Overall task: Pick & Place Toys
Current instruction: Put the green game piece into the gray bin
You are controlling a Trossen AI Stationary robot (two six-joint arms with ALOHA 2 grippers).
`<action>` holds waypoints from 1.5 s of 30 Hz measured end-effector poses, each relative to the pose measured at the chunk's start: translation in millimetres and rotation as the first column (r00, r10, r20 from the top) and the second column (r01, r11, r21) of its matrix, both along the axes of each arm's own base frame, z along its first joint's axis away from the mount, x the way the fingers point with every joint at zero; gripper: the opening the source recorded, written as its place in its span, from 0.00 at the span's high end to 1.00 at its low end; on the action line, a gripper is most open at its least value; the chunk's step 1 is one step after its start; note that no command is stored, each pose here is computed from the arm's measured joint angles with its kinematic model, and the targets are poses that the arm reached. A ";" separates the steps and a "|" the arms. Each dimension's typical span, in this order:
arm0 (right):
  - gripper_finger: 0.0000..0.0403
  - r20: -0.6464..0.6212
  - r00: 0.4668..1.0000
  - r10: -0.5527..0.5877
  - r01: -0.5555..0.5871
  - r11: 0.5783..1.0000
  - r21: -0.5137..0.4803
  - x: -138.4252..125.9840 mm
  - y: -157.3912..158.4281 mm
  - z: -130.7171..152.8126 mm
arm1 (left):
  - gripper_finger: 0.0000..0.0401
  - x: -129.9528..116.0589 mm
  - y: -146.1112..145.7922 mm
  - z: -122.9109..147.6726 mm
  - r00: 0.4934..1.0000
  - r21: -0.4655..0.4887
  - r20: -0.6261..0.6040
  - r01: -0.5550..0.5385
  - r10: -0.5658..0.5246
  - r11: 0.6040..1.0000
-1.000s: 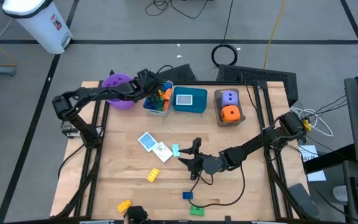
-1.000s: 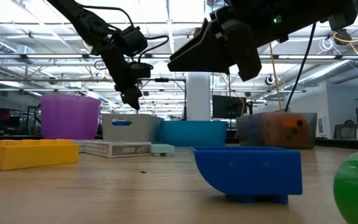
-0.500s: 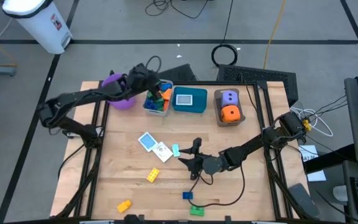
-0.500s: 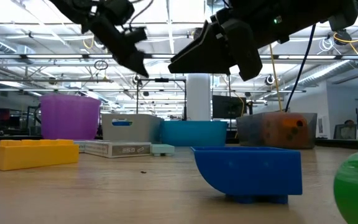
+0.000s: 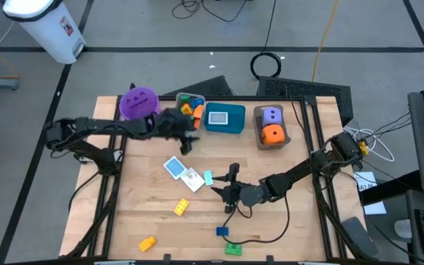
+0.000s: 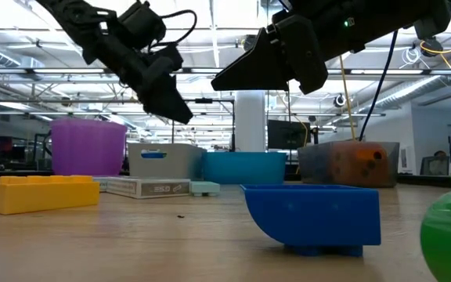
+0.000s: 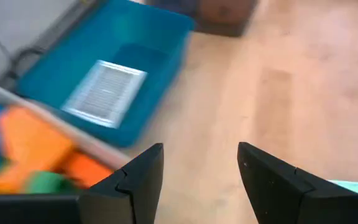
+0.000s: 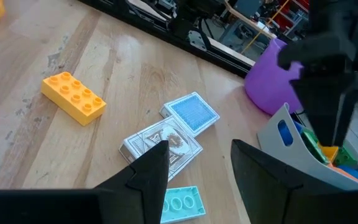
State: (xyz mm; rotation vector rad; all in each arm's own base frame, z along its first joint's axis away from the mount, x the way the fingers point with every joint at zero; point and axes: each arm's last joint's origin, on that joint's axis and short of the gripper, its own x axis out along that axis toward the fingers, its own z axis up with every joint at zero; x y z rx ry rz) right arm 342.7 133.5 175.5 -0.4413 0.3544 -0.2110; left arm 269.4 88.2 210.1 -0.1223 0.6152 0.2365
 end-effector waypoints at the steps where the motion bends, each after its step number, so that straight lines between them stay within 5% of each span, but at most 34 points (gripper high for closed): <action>1: 0.59 0.000 1.000 0.000 0.000 1.000 0.000 0.0 0.0 0.1 | 0.47 2.2 -6.5 0.0 1.000 -0.039 0.011 -0.002 0.002 0.999; 8: 0.59 0.007 1.000 -0.001 0.001 1.000 0.007 0.2 0.1 0.6 | 0.47 15.2 -60.5 3.2 0.996 -0.283 0.081 0.064 -0.043 0.957; 20: 0.59 0.029 1.000 0.006 -0.007 0.999 0.037 -1.1 4.9 2.0 | 0.47 17.2 -158.8 23.8 0.942 0.076 0.279 0.169 -0.184 0.983; 27: 0.59 0.012 0.981 0.193 -0.193 0.973 0.129 -0.4 10.8 1.0 | 0.47 10.8 -172.5 16.9 0.943 0.081 0.202 0.252 -0.263 0.964; 30: 0.59 0.013 0.951 0.308 -0.303 0.928 0.216 -0.7 15.0 0.4 | 0.47 8.7 -177.5 14.6 0.925 0.047 0.179 0.332 -0.335 0.942; 36: 0.59 -0.016 0.918 0.397 -0.346 0.819 0.457 -8.1 28.2 -5.3 | 0.47 3.9 -193.5 15.5 0.888 -0.040 0.202 0.430 -0.414 0.902; 45: 0.59 -0.078 0.881 0.466 -0.381 0.798 0.467 -30.4 63.5 -12.2 | 0.47 -5.1 -220.3 21.8 0.835 0.004 0.265 0.500 -0.483 0.866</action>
